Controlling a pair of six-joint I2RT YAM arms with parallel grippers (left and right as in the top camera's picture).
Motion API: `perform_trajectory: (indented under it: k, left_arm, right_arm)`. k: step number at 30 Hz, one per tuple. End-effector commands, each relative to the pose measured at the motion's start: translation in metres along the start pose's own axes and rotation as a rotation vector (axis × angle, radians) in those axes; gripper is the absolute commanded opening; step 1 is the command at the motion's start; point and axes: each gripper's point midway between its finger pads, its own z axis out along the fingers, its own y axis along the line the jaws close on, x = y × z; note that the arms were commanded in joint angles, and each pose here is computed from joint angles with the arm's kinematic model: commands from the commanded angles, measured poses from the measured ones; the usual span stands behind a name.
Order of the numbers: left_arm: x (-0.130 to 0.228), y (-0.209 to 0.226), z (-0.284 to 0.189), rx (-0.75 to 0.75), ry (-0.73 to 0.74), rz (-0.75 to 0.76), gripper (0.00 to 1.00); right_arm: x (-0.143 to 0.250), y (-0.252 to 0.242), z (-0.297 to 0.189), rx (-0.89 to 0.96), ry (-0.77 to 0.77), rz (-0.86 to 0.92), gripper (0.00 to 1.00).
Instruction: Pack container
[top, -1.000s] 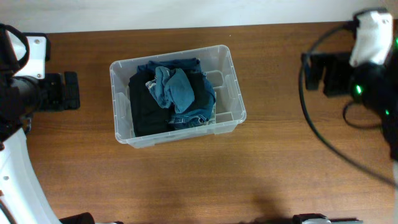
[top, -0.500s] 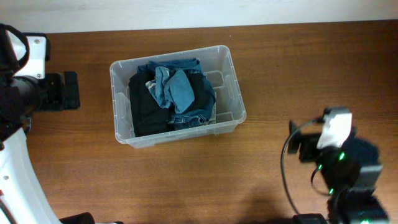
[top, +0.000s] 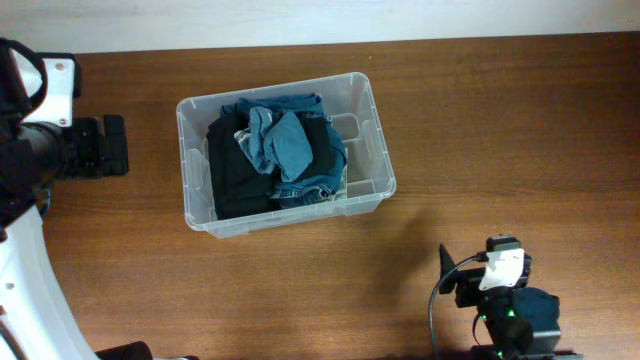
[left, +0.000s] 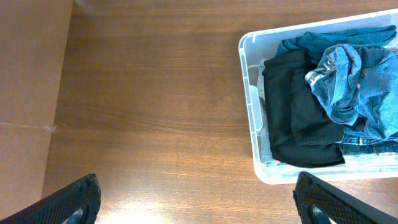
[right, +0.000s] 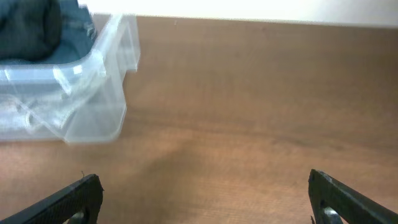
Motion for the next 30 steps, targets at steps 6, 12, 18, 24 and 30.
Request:
perform_trajectory:
  k: [6, 12, 18, 24, 30]
  left_arm:
    - [0.0005, 0.0016, -0.0045, -0.005, -0.012, -0.014, 1.0]
    - [0.0005, 0.0016, -0.0045, -0.005, -0.012, -0.014, 1.0]
    - [0.0005, 0.0016, -0.0045, -0.005, -0.013, -0.014, 1.0]
    - [0.0005, 0.0016, -0.0045, -0.005, -0.012, -0.013, 1.0]
    - [0.0003, 0.0017, -0.0034, -0.005, -0.01, -0.013, 1.0]
  right_arm:
    - [0.0251, 0.0079, 0.0134, -0.051, 0.043, 0.008, 0.98]
    - [0.0251, 0.0079, 0.0134, -0.051, 0.043, 0.008, 0.98]
    - [0.0251, 0.0079, 0.0134, -0.051, 0.043, 0.008, 0.98]
    - [0.0251, 0.0079, 0.0134, -0.051, 0.043, 0.008, 0.98]
    - [0.0251, 0.0079, 0.0134, -0.051, 0.043, 0.008, 0.98]
